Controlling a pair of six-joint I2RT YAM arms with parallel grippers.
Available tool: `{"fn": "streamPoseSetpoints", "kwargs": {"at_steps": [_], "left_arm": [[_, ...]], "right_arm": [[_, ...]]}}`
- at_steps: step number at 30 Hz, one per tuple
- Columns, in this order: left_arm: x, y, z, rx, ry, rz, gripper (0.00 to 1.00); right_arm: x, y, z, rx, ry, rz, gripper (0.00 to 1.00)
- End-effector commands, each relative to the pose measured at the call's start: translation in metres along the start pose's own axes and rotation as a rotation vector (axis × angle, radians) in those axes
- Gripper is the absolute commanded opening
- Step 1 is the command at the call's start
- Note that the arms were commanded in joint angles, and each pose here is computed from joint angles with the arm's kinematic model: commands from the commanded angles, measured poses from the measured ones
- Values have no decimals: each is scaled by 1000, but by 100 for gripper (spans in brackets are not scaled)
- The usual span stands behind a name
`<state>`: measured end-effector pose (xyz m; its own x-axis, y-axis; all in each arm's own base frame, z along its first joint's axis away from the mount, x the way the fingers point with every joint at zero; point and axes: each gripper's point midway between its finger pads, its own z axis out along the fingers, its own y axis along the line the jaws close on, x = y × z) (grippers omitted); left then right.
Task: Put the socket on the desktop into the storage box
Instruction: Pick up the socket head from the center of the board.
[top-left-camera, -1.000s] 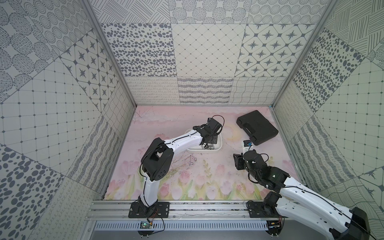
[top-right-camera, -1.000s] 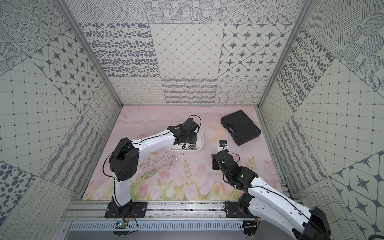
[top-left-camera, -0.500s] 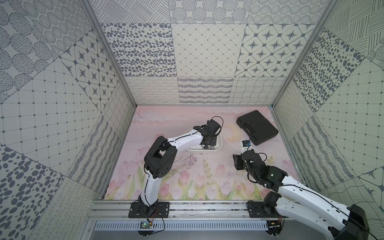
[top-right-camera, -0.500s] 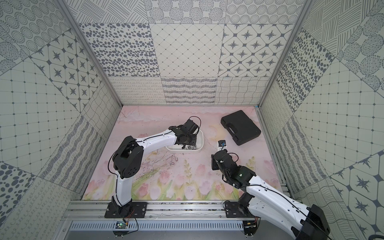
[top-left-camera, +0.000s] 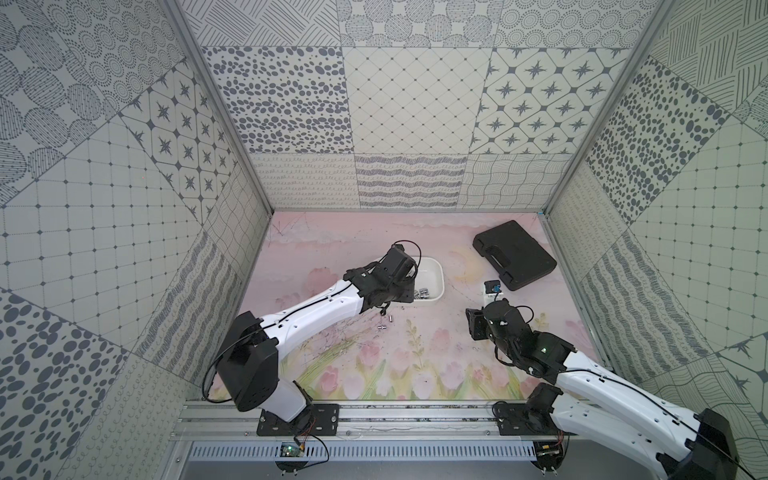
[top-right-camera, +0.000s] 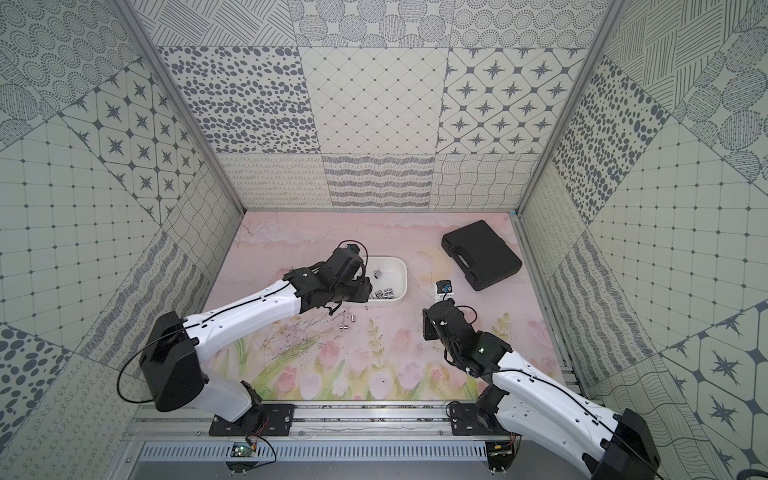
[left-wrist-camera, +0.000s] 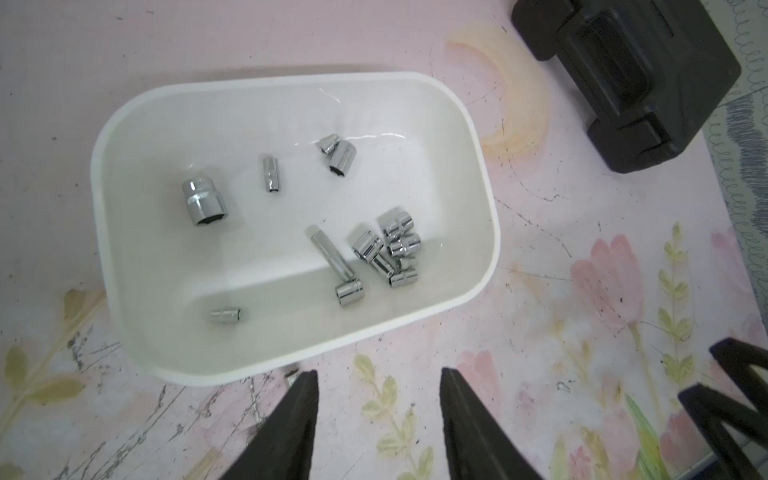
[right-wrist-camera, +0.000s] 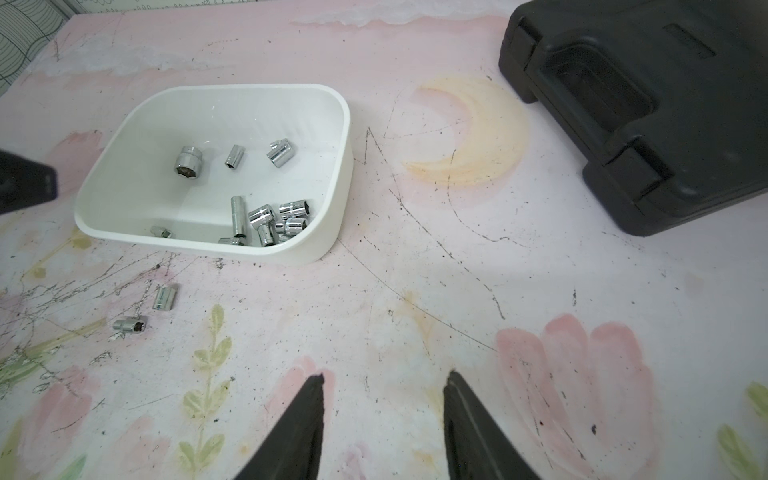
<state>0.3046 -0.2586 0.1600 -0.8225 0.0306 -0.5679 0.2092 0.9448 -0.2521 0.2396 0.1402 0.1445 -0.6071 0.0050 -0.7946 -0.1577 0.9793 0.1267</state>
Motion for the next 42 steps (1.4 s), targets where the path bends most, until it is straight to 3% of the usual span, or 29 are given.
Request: {"fn": "streamPoseSetpoints", "kwargs": {"at_steps": [1, 6, 10, 13, 22, 42], "left_arm": [[51, 37, -18, -65, 23, -119, 53], [60, 35, -23, -11, -12, -188, 55], [72, 28, -27, -37, 46, -150, 54], [89, 41, -27, -147, 75, -116, 54], [119, 63, 6, -257, 138, -112, 54], [119, 64, 56, -359, 150, -38, 47]], "right_arm": [[-6, -3, 1, 19, -32, 0, 49], [-5, -7, 4, 52, -33, -11, 49], [-5, -9, 5, 62, -32, -14, 49], [-4, -7, 6, 56, -28, -16, 49], [-1, -7, 11, 69, -17, -24, 49], [0, -7, 12, 68, -11, -27, 49]]}}
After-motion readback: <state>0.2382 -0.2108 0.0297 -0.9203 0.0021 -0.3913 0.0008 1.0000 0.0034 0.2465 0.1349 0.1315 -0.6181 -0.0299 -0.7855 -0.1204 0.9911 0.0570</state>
